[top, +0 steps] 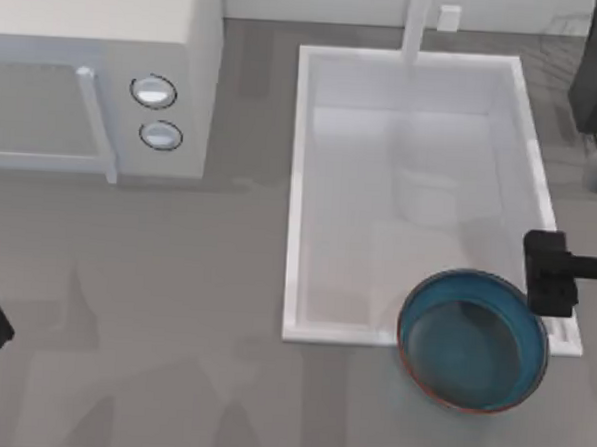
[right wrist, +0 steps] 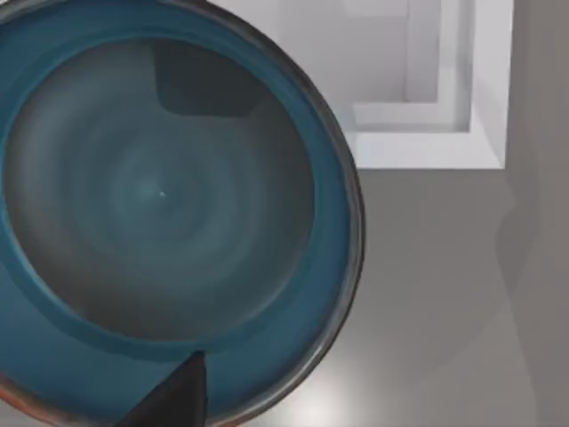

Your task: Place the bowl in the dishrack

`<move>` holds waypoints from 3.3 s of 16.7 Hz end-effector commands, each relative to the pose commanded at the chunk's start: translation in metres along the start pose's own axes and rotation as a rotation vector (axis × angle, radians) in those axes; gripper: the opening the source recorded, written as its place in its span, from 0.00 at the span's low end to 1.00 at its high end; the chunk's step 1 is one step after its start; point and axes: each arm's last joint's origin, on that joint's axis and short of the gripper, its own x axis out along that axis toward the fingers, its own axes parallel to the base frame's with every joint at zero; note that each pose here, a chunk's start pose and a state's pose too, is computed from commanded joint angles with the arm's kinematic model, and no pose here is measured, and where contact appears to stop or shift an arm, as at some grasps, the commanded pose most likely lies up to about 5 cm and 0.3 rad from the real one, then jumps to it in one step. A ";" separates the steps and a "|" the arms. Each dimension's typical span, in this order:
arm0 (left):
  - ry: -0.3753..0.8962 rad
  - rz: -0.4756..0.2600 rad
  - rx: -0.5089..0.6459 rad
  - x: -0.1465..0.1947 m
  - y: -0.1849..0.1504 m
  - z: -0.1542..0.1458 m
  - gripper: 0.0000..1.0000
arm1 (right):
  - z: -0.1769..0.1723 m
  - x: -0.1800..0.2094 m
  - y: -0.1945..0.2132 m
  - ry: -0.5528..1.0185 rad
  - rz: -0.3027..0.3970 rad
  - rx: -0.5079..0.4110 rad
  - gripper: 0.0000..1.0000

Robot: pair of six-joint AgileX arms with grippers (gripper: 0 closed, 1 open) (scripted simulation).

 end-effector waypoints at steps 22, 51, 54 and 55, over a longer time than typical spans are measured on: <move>0.000 0.000 0.000 0.000 0.000 0.000 1.00 | 0.005 0.107 0.015 0.111 -0.047 -0.006 1.00; 0.000 0.000 0.000 0.000 0.000 0.000 1.00 | 0.016 0.092 0.021 0.108 -0.044 -0.008 0.00; 0.000 0.000 0.000 0.000 0.000 0.000 1.00 | 0.036 0.058 0.028 0.109 -0.044 -0.006 0.00; 0.000 0.000 0.000 0.000 0.000 0.000 1.00 | 0.042 0.043 0.030 0.115 -0.048 -0.006 0.00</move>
